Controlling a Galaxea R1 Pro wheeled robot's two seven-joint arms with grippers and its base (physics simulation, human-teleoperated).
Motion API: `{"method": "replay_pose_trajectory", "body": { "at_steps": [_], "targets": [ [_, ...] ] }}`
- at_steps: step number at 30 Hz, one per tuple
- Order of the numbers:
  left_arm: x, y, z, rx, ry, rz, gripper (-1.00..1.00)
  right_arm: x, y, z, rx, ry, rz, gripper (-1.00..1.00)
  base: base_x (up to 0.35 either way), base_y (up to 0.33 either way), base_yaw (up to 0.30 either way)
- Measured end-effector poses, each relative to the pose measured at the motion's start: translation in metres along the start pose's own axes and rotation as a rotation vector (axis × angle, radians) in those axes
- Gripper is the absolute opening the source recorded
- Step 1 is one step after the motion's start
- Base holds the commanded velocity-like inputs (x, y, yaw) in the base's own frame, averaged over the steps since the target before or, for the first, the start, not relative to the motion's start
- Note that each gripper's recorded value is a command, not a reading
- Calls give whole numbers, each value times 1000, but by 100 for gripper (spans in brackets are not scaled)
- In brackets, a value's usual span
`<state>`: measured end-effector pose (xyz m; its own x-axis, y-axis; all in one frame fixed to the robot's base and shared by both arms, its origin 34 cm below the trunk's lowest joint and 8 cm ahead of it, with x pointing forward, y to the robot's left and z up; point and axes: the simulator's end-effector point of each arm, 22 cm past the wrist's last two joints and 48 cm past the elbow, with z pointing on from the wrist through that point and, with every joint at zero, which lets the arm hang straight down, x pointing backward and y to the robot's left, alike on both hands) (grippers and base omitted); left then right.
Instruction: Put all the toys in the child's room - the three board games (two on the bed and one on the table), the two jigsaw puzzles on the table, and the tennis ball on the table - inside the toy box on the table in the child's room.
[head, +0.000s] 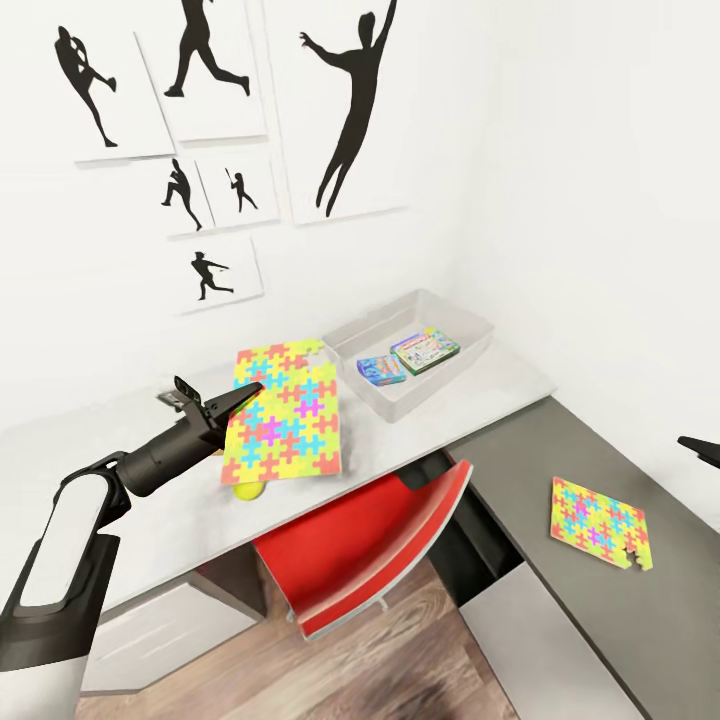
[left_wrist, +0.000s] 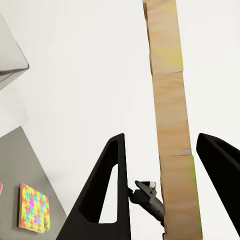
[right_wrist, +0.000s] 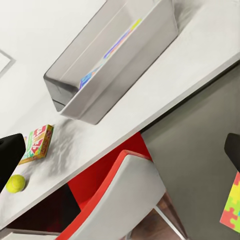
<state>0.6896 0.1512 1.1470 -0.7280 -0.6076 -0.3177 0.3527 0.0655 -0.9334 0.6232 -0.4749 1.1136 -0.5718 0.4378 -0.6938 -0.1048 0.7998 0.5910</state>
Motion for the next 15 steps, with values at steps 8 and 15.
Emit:
{"method": "replay_pose_trajectory", "body": {
  "at_steps": [8,15],
  "targets": [
    [0,0,0,0,0,-1,-100,0,0,0,1,0,0,100,1,-2,0],
    [0,0,0,0,0,0,-100,-1,0,-1,1,-2,-1,100,203,0,0]
  ]
}}
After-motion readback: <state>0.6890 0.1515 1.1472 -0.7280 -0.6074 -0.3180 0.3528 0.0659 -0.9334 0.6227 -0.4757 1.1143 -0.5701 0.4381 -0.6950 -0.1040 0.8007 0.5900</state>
